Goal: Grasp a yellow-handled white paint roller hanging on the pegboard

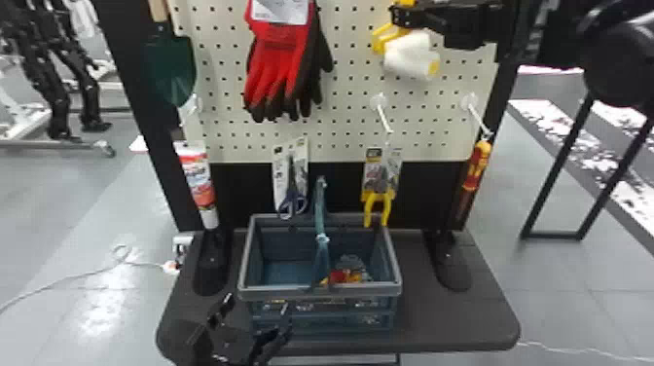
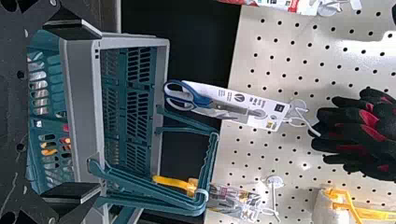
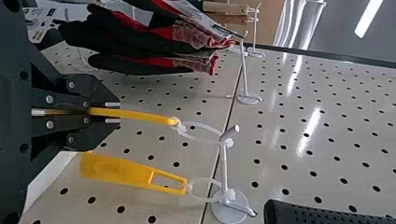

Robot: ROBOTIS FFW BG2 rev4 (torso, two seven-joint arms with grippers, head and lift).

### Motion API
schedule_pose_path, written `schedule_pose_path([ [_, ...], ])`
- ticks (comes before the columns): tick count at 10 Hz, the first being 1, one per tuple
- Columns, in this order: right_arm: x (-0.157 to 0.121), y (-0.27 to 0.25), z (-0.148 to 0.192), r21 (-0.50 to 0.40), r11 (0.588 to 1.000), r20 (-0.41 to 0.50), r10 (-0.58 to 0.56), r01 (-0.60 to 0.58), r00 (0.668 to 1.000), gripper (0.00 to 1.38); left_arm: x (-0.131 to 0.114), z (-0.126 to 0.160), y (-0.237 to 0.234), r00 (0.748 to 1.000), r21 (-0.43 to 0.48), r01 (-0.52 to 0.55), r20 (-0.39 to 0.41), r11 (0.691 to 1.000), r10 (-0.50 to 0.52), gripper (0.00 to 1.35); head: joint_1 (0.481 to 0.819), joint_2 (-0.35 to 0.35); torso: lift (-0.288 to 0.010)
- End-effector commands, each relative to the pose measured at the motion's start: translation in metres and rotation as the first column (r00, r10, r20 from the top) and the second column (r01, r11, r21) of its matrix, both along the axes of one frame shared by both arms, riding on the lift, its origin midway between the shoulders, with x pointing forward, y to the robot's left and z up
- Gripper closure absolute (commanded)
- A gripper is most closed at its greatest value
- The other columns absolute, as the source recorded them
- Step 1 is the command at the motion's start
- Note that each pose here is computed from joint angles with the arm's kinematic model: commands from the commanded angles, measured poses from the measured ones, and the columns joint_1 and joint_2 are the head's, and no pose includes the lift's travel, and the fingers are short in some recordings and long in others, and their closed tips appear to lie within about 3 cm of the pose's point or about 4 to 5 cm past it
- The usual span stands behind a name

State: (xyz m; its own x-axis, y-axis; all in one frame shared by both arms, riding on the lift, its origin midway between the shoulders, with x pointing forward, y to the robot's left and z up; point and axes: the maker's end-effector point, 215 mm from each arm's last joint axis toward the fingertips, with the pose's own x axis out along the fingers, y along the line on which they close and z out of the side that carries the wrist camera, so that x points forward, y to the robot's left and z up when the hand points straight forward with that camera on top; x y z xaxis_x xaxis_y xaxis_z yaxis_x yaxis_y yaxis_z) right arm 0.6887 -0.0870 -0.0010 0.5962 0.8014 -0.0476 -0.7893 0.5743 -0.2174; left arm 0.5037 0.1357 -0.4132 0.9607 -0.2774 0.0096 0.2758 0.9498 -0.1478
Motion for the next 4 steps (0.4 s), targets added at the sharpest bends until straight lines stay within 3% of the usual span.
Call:
schedule_pose_path([
  [1,-0.0002,0.0002,-0.0018,0.002,1.000,-0.004,0.001,-0.001,1.000,1.28,0.0002,0.0003,0.0008,1.000,0.000,-0.001,0.001,1.000,0.001,0.15,0.549,0.000,-0.100],
  [4,-0.0009,0.0006,-0.0015,0.009,1.000,-0.004,0.004,-0.004,1.000,1.28,-0.0007,-0.0005,-0.0001,1.000,0.000,0.000,-0.001,1.000,0.000,0.15,0.549,0.000,-0.100],
])
